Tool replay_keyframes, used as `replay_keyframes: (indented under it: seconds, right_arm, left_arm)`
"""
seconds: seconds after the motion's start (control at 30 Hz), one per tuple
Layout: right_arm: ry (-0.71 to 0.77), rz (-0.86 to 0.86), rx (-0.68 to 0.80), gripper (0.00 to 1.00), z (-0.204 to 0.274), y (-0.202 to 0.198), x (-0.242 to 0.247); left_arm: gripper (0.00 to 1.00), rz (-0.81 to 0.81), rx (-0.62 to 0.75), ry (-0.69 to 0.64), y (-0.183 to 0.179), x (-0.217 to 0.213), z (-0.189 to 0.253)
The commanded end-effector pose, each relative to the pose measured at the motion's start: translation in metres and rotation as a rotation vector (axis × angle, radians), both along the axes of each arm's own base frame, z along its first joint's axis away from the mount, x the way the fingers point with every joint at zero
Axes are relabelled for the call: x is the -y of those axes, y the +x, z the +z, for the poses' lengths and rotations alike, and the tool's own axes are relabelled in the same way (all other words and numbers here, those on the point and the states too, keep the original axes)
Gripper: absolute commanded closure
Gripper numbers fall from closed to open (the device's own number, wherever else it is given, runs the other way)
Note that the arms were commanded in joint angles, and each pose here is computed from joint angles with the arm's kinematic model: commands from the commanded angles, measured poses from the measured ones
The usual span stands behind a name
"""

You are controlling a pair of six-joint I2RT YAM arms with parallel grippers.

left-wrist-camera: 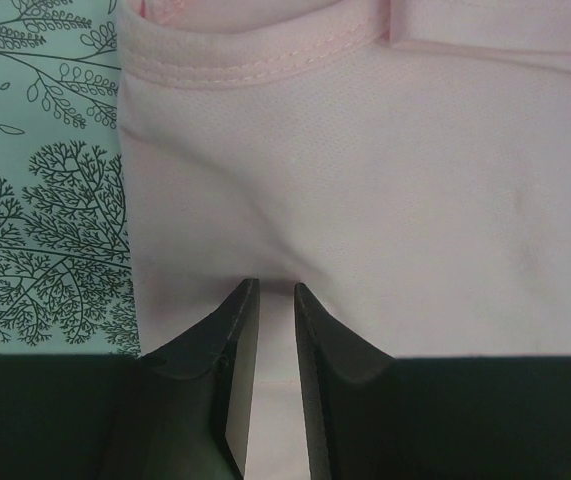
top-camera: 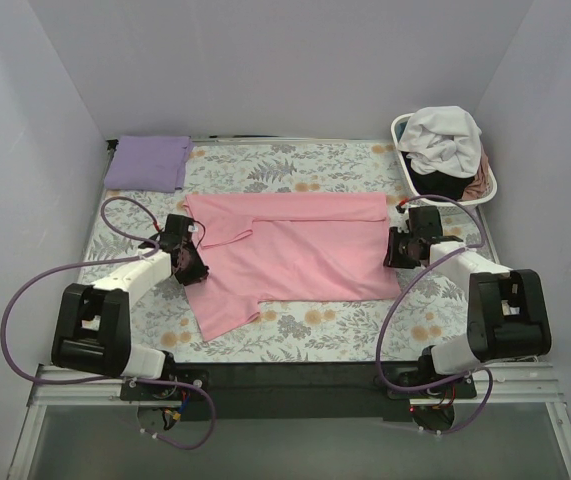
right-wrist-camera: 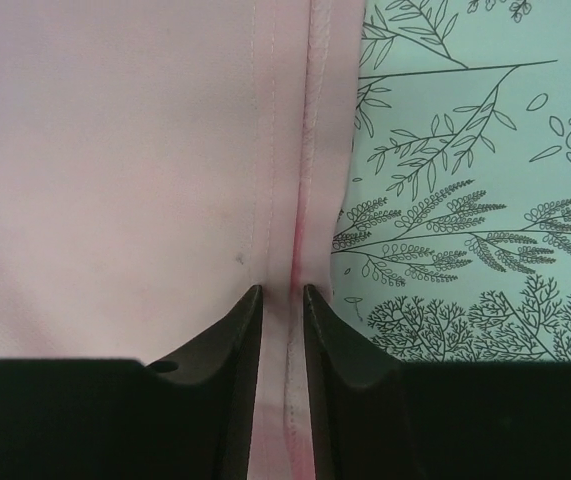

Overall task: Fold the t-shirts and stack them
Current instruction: Fold the tshirt

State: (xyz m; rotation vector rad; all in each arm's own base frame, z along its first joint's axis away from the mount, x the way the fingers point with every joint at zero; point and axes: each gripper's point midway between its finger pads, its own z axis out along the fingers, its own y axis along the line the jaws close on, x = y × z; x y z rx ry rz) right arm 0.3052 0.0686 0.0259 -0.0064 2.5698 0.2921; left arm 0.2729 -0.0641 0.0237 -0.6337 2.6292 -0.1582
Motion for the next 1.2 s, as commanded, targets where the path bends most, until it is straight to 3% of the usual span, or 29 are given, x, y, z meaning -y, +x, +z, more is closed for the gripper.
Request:
replay_keyframes:
  seconds: [0.0,0.13,0.27,0.57,0.77,1.0,1.07,1.1,1.17]
  right_arm:
    - [-0.002,0.001,0.040,0.71,0.004,0.014,-0.001]
    - [-0.007,-0.004,0.045,0.90,0.006,0.013,0.001]
    - [-0.024,-0.019,0.081,0.99,0.018,0.017,0.005]
    - [-0.018,-0.018,0.087,0.99,0.022,0.018,0.005]
    - [-0.130,-0.157,0.083,0.99,0.022,0.022,0.043]
    - [-0.120,-0.141,0.071,0.99,0.023,0.034,0.041]
    - [-0.041,-0.081,0.086,0.99,0.029,0.036,0.024]
    - [-0.009,-0.058,0.096,0.97,0.031,0.036,0.018]
    - [0.049,-0.032,0.120,0.84,0.038,0.037,0.007]
  left_arm:
    - [0.80,0.012,0.002,0.042,0.002,-0.009,-0.002]
    - [0.81,0.016,-0.021,0.071,-0.001,-0.013,-0.006]
    - [0.83,0.021,-0.024,0.076,-0.001,-0.015,-0.006]
    - [0.83,0.022,-0.037,0.079,-0.002,-0.015,-0.009]
    - [0.83,0.028,-0.036,0.084,-0.001,-0.017,-0.009]
    - [0.84,0.031,-0.041,0.086,-0.001,-0.018,-0.009]
    - [0.84,0.033,-0.036,0.085,0.000,-0.018,-0.008]
    - [0.84,0.033,-0.036,0.085,0.000,-0.018,-0.008]
    - [0.84,0.032,-0.033,0.086,0.000,-0.018,-0.007]
